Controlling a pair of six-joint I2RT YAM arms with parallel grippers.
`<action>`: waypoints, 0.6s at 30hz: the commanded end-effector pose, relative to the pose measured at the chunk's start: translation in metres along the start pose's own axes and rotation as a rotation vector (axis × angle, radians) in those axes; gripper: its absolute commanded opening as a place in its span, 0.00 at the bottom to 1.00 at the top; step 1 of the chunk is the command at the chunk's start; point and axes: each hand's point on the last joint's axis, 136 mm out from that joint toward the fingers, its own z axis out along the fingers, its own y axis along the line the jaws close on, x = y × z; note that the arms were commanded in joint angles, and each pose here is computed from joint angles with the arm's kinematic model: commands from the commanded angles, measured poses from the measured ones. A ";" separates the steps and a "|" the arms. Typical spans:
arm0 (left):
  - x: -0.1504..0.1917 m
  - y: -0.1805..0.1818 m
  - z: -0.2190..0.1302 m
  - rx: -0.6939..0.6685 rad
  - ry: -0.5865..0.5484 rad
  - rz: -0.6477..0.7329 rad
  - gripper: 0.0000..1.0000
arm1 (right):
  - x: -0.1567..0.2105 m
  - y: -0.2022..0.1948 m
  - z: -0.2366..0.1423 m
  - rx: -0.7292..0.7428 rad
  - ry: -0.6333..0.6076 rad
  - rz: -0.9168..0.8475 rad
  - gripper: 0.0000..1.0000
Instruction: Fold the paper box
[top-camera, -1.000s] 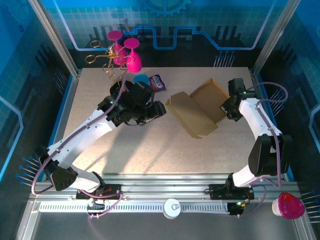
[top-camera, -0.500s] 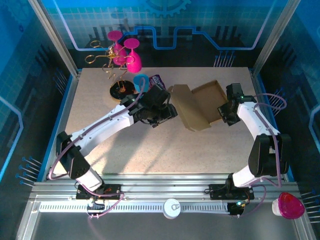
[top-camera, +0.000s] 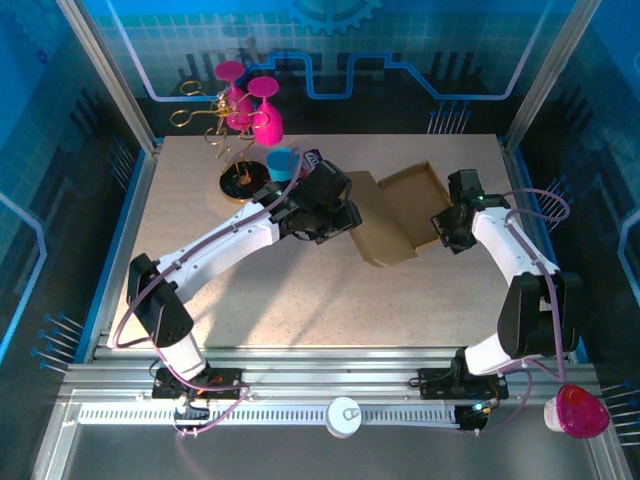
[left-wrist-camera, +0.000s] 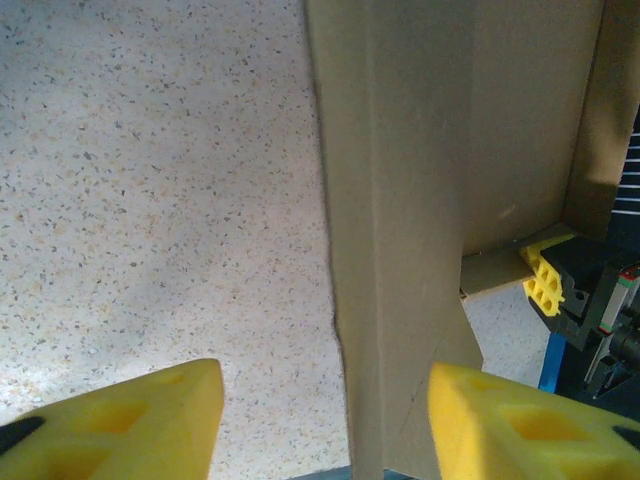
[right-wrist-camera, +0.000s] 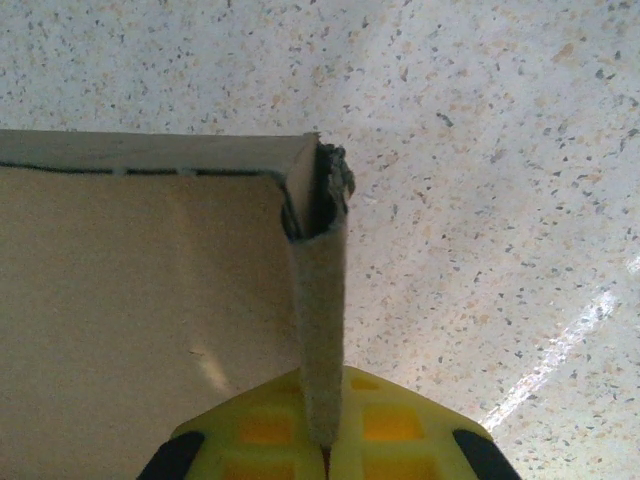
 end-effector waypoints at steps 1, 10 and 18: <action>-0.003 -0.006 0.008 -0.010 -0.015 0.037 0.50 | 0.008 0.001 -0.005 -0.023 0.007 0.014 0.00; -0.008 0.007 0.028 -0.124 -0.018 0.144 0.18 | 0.022 -0.002 -0.004 -0.030 0.036 0.014 0.00; -0.033 0.039 0.002 -0.386 -0.028 0.517 0.00 | 0.055 0.020 -0.029 -0.171 0.118 -0.171 0.60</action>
